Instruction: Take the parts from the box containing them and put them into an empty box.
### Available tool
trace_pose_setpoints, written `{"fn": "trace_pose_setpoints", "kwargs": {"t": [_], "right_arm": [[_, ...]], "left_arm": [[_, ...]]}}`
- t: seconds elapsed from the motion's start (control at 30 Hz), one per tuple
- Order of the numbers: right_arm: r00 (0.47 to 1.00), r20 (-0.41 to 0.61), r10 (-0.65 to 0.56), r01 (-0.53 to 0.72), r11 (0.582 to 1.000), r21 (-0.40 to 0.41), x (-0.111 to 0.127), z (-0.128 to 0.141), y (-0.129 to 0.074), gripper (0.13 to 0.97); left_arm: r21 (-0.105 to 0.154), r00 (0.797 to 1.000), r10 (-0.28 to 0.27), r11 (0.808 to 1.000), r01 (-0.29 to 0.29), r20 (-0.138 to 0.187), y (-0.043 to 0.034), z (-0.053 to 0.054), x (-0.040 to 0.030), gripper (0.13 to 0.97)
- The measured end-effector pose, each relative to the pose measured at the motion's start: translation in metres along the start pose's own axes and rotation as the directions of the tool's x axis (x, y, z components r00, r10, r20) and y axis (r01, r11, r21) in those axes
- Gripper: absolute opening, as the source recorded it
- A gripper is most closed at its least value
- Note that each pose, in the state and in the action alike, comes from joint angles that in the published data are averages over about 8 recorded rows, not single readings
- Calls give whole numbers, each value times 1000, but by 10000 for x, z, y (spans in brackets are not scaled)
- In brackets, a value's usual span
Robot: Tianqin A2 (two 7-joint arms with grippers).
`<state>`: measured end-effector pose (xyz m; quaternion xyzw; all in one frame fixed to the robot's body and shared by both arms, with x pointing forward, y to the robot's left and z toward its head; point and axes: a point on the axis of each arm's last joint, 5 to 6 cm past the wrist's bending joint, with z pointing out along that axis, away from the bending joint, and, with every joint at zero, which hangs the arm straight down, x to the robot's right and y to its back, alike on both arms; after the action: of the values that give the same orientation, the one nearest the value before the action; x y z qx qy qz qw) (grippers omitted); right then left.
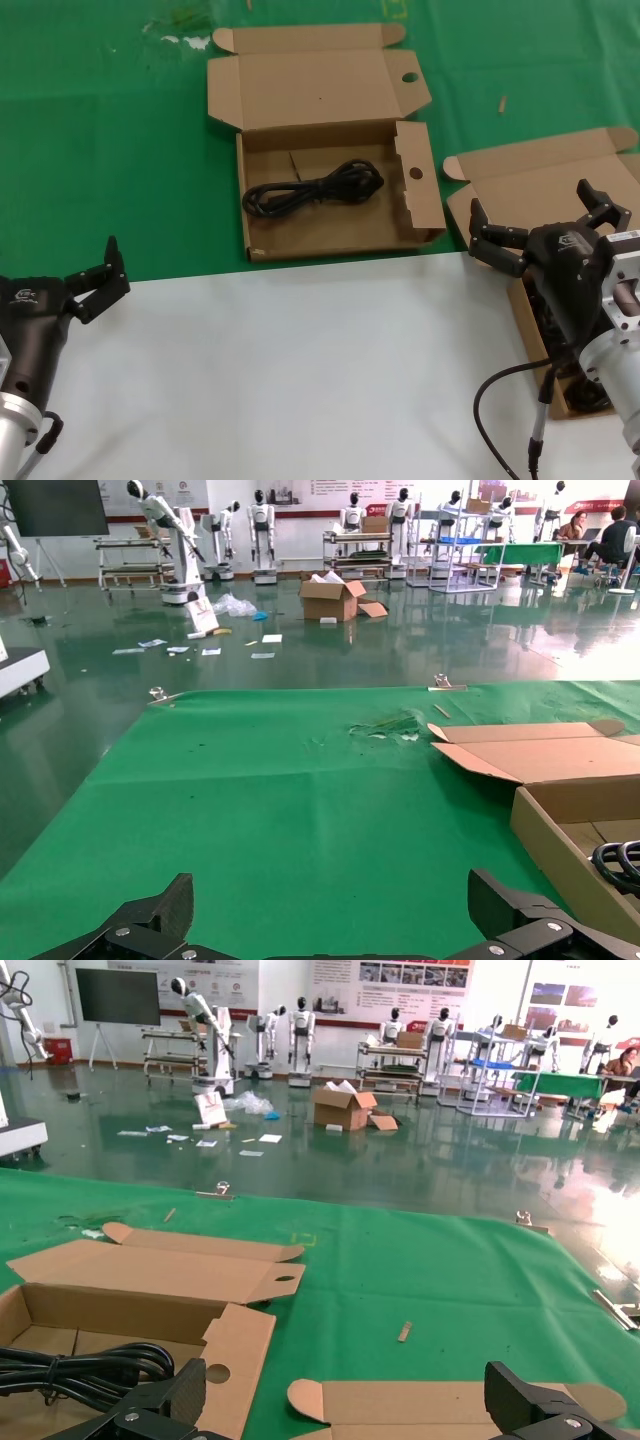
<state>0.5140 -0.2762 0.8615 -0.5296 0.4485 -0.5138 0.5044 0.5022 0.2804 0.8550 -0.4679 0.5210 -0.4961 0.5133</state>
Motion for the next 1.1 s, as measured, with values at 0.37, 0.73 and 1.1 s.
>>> {"fn": "trace_pose_setpoints", "kwargs": {"t": [0.37,0.73,1.1], "right_arm": [[1000,0,0,0,1000,0,0,0,0,966],[1000,0,0,0,1000,0,0,0,0,966],[1000,0,0,0,1000,0,0,0,0,966]], "left_arm": [[0,1000,0,1000,0,0,0,0,0,966],[0,1000,0,1000,0,0,0,0,0,966],[0,1000,0,1000,0,0,0,0,0,966]]}}
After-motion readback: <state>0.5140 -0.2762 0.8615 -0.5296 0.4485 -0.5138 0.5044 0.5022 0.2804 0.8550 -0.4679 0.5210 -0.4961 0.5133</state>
